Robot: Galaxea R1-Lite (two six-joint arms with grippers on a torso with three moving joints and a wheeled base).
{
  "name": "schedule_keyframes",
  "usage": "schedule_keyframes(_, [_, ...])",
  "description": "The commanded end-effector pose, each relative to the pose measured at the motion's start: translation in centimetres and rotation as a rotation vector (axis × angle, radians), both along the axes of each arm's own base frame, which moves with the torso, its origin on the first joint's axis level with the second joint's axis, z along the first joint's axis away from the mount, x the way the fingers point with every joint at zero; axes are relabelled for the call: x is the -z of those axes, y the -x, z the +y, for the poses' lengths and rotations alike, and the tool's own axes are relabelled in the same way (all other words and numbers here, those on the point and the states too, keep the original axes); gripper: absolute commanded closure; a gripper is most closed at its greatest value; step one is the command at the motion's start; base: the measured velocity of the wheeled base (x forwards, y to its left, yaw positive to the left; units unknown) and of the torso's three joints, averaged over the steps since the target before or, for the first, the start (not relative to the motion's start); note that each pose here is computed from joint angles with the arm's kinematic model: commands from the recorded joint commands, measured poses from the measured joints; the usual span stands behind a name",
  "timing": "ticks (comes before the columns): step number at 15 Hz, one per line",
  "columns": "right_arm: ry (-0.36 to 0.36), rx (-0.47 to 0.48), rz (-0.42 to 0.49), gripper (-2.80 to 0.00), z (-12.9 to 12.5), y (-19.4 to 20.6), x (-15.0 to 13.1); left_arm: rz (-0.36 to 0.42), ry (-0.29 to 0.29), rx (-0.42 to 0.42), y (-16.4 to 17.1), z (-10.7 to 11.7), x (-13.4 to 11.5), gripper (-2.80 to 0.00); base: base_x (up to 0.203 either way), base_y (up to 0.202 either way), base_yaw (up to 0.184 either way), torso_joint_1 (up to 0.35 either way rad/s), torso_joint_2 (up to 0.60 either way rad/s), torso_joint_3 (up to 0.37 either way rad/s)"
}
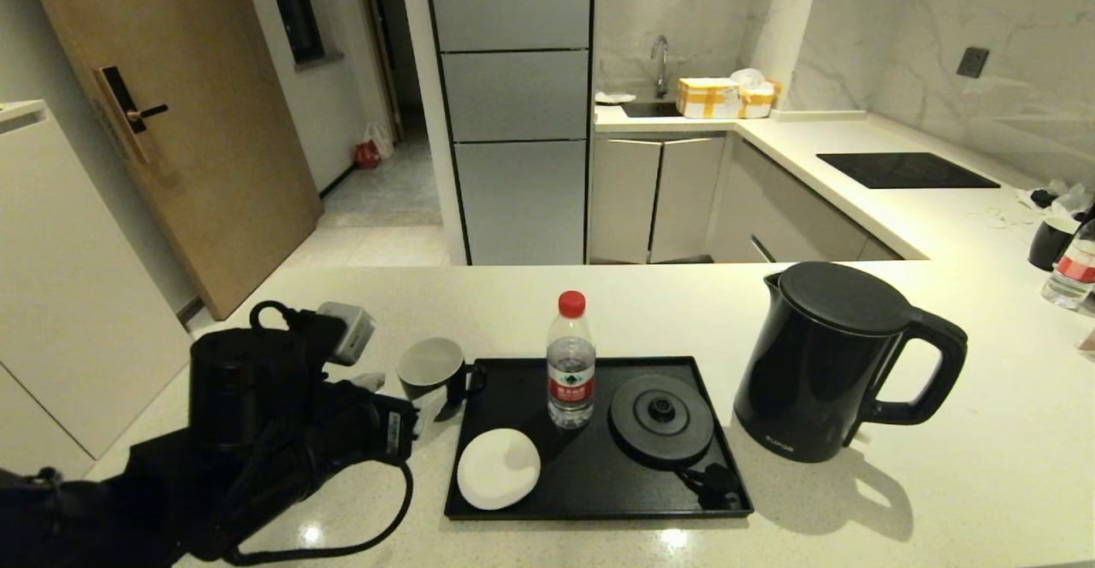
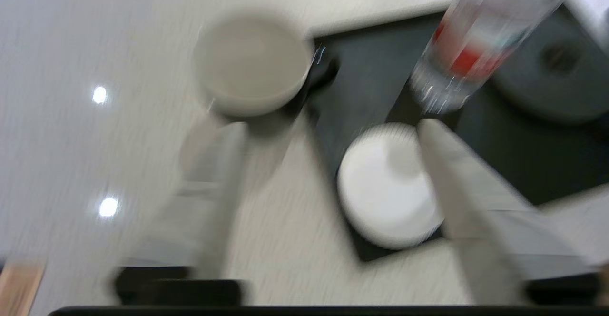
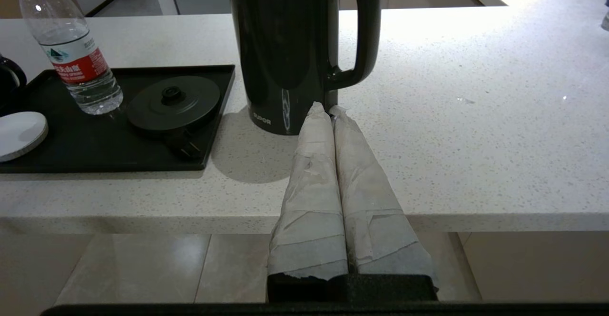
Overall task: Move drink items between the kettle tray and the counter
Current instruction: Return the tea cup to its original position
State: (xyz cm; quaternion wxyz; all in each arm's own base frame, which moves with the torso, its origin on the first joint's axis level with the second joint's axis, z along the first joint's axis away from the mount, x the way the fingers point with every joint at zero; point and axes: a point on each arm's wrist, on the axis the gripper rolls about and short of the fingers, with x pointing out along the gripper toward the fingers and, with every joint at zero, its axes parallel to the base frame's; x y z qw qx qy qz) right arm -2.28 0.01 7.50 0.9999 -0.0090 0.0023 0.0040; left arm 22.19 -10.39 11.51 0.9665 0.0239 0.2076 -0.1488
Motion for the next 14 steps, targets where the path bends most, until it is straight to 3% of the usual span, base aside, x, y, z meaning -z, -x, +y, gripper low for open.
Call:
schedule_keyframes(1, [0.000,0.000,0.003,0.00,0.0,0.0,0.0,0.046,-0.020,-0.065,0.4,1.8,1.1,0.00,0.000,0.000,0.000,0.000,0.00,0.000])
schedule_keyframes(6, [0.000,-0.001,0.003,0.00,0.0,0.0,0.0,0.110,-0.039,-0.094,-0.2,2.4,2.8,0.00,0.000,0.000,0.000,0.000,0.00,0.000])
schedule_keyframes(9, [0.000,0.000,0.003,0.00,0.0,0.0,0.0,0.179,-0.058,-0.074,-1.6,2.9,5.7,0.00,0.000,0.000,0.000,0.000,0.00,0.000])
schedule_keyframes(14, [0.000,0.000,0.001,0.00,0.0,0.0,0.0,0.112,-0.113,-0.013,-4.2,6.5,8.6,0.00,0.000,0.000,0.000,0.000,0.00,0.000])
